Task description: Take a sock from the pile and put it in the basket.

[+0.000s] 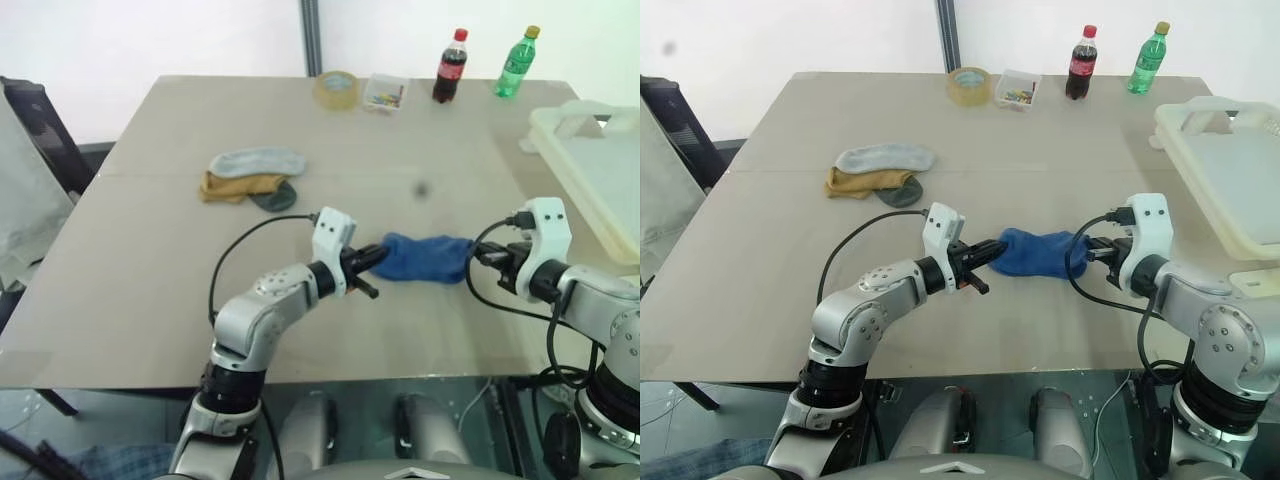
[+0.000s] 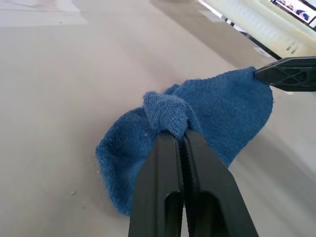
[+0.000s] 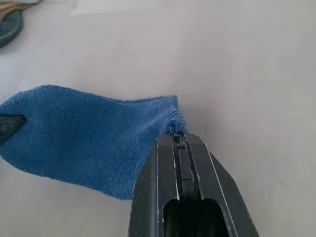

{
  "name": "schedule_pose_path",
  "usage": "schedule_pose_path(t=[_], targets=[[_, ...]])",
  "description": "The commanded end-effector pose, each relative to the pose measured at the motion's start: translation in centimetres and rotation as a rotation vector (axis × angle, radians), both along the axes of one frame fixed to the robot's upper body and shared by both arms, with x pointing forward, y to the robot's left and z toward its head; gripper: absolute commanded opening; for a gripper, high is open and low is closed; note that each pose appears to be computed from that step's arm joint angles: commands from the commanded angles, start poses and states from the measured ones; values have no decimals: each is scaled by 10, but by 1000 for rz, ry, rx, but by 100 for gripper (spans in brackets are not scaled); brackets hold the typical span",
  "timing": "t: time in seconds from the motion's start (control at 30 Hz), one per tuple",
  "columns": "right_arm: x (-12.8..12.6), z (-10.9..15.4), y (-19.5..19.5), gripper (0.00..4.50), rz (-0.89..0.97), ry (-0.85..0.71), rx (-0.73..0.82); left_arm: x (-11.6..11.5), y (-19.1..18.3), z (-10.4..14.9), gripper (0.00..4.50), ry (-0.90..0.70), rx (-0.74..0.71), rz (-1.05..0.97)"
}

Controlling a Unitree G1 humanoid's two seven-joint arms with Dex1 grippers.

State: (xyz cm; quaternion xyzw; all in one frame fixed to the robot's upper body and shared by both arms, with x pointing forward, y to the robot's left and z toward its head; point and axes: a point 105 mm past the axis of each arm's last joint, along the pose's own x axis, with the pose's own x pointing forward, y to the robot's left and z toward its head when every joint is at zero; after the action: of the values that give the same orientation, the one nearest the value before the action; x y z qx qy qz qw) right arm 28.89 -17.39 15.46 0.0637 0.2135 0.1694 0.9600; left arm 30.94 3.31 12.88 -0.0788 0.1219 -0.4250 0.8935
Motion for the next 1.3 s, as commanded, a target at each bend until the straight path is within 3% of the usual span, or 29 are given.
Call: schedule_pose_path(t=[0.03,0.37,0.6,0.63,0.7,0.8,0.83,0.87,0.9,0.93,1.03,1.17,1.3], targets=[[1,13,-2,0,-10,-61,-13,1,0,9,7,-42,-25,5],[7,10,3,0,-1,-70,-18,4,3,2,7,-22,-22,28],[1,-8,1,0,8,-28,-45,6,3,-9,7,9,-14,44],[0,-11,0,41,10,-23,-47,6,3,-10,0,9,-11,44],[-3,-15,-2,76,14,-12,-53,8,4,-13,0,13,-6,48],[-5,-16,-10,221,0,-27,-108,9,5,-16,0,18,-3,51],[-3,-13,-14,244,-14,-60,-144,9,4,-17,0,19,-2,50],[-1,-7,-16,299,-19,-107,-171,9,4,-17,0,20,0,49],[1,-1,-16,315,-9,-159,-196,9,3,-18,0,21,0,48],[2,7,-12,370,27,-227,-237,9,2,-18,0,24,-2,47],[0,16,11,370,158,-378,-328,7,-1,-21,0,31,-1,42],[2,5,31,370,251,-496,-436,5,-2,-23,0,43,-3,39],[16,-18,30,370,153,-515,-466,5,0,-24,0,48,1,47]])
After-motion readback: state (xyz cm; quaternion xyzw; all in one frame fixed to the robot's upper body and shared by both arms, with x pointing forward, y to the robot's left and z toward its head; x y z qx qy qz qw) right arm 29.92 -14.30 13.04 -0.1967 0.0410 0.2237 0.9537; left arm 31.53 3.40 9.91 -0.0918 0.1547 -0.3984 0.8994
